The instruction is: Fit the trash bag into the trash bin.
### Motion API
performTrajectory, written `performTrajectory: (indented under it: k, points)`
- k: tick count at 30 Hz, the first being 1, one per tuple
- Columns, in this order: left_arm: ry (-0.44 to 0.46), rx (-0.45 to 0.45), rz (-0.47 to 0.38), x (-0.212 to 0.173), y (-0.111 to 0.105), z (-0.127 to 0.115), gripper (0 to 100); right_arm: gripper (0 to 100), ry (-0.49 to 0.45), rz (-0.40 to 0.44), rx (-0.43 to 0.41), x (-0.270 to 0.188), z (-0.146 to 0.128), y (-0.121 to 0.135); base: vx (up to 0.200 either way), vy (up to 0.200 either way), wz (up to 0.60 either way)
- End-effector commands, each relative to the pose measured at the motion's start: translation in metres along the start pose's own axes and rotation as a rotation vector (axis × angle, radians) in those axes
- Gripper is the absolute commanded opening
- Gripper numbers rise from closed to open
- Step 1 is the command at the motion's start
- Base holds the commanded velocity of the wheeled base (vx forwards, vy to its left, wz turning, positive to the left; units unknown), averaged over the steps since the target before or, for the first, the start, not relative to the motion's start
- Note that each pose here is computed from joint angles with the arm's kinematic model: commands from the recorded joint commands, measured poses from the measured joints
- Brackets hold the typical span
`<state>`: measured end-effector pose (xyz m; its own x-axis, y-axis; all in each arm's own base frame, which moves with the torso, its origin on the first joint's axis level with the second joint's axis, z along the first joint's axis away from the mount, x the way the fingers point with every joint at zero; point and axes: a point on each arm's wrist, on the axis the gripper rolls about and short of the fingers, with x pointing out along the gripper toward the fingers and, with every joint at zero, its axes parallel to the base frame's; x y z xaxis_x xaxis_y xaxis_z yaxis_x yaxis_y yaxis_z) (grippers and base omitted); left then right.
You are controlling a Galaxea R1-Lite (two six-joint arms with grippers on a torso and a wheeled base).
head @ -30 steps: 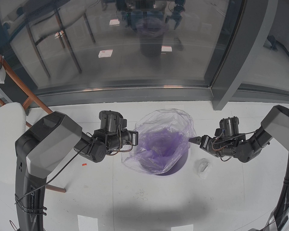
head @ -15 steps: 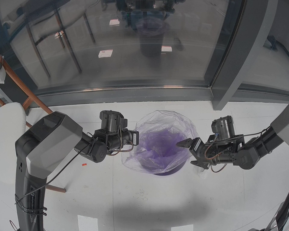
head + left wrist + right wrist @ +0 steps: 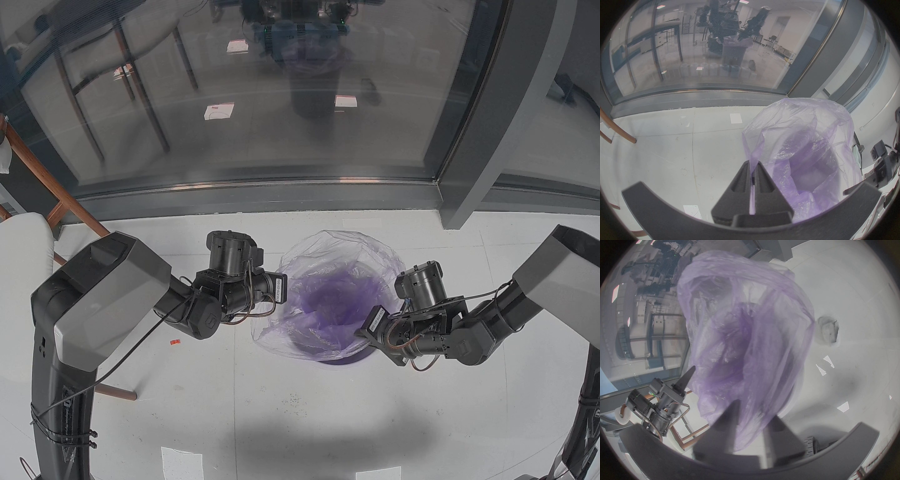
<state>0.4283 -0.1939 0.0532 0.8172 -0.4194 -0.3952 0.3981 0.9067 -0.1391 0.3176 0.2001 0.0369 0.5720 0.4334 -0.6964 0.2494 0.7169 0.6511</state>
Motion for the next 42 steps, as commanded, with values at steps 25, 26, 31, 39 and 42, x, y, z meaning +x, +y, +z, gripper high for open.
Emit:
performTrajectory:
  k: [25,26,31,39,42]
  points:
    - [0.006,0.003,0.003,-0.008,-0.001,-0.001,0,100,0.003,-0.056,-0.161,-0.054,-0.025,-0.034,0.000,0.000,0.00]
    - [0.002,0.004,0.003,-0.010,-0.001,0.001,0,100,-0.009,-0.043,-0.155,-0.061,-0.022,-0.033,0.000,0.000,0.00]
    - [0.005,0.002,0.006,-0.011,0.000,0.001,0,100,-0.095,-0.039,-0.100,-0.080,0.005,-0.041,0.000,0.000,0.00]
    - [-0.054,-0.001,-0.011,-0.038,-0.004,0.009,100,100,-0.227,-0.121,-0.103,-0.100,0.060,-0.081,0.000,0.000,0.00]
    - [-0.058,-0.021,-0.020,-0.044,-0.005,0.002,100,100,-0.195,-0.148,-0.170,-0.095,0.069,-0.097,0.000,0.000,0.00]
